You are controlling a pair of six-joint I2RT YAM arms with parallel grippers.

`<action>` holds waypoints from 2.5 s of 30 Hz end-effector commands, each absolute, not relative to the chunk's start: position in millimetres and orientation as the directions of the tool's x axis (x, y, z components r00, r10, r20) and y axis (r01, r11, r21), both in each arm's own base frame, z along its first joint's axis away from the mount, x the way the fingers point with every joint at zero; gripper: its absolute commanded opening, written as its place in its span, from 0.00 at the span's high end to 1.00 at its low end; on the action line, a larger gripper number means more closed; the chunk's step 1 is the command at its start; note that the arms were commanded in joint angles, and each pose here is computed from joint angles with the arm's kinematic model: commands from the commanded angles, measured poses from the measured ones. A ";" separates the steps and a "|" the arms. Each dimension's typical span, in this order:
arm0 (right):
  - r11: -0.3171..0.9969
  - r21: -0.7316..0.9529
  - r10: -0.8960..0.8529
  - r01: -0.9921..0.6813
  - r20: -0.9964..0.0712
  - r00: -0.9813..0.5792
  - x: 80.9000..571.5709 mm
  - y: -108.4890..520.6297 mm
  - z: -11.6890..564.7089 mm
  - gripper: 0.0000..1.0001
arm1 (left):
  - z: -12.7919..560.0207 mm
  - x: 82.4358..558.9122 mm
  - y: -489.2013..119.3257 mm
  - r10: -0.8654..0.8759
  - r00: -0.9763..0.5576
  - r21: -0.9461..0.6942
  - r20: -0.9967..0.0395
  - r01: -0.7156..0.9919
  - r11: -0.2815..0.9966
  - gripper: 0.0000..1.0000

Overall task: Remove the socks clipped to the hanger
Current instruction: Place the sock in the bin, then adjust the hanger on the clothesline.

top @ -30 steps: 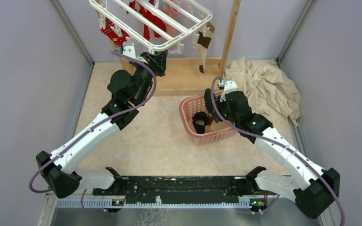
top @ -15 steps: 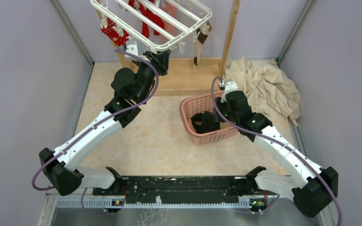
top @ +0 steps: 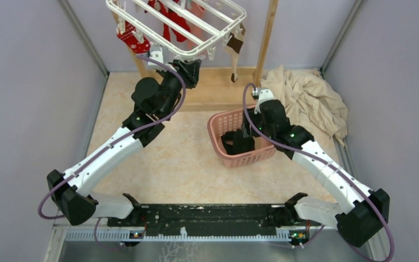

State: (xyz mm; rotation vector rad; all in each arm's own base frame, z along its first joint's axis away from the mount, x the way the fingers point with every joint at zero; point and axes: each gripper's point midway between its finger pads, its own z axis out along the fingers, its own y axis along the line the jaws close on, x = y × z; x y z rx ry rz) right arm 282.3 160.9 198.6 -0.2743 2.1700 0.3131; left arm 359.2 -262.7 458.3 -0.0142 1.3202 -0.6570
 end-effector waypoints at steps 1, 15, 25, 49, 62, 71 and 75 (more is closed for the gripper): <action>0.936 0.145 -0.027 -0.322 -0.880 -0.474 305.9 172.0 250.6 0.39 | 450.5 358.2 -265.5 -0.425 0.065 -0.356 -0.903 0.442 0.823 0.55; 0.881 0.260 0.108 -0.396 -0.924 -0.367 370.3 191.3 344.5 0.34 | 442.2 345.4 -251.0 -0.409 0.051 -0.350 -0.911 0.426 0.834 0.36; 0.836 0.313 0.162 -0.451 -0.926 -0.341 393.8 195.8 369.1 0.33 | 440.8 322.6 -224.6 -0.400 0.020 -0.361 -0.917 0.390 0.847 0.35; 0.722 0.295 0.164 -0.625 -0.952 -0.259 355.8 212.5 424.7 0.39 | 496.5 289.5 -152.7 -0.360 0.133 -0.321 -0.924 0.245 0.915 0.27; 0.671 0.243 0.193 -0.701 -0.969 -0.152 317.4 213.0 482.9 0.42 | 526.8 291.5 -124.4 -0.312 0.209 -0.292 -0.927 0.119 0.949 0.21; 0.575 0.159 0.147 -0.802 -0.985 -0.090 295.1 271.6 501.2 0.47 | 510.7 296.0 -113.9 -0.280 0.183 -0.280 -0.942 0.031 0.960 0.20; 0.516 0.122 0.140 -0.848 -0.989 -0.057 278.2 300.3 510.4 0.46 | 505.6 292.9 -106.9 -0.277 0.164 -0.280 -0.947 0.000 0.960 0.19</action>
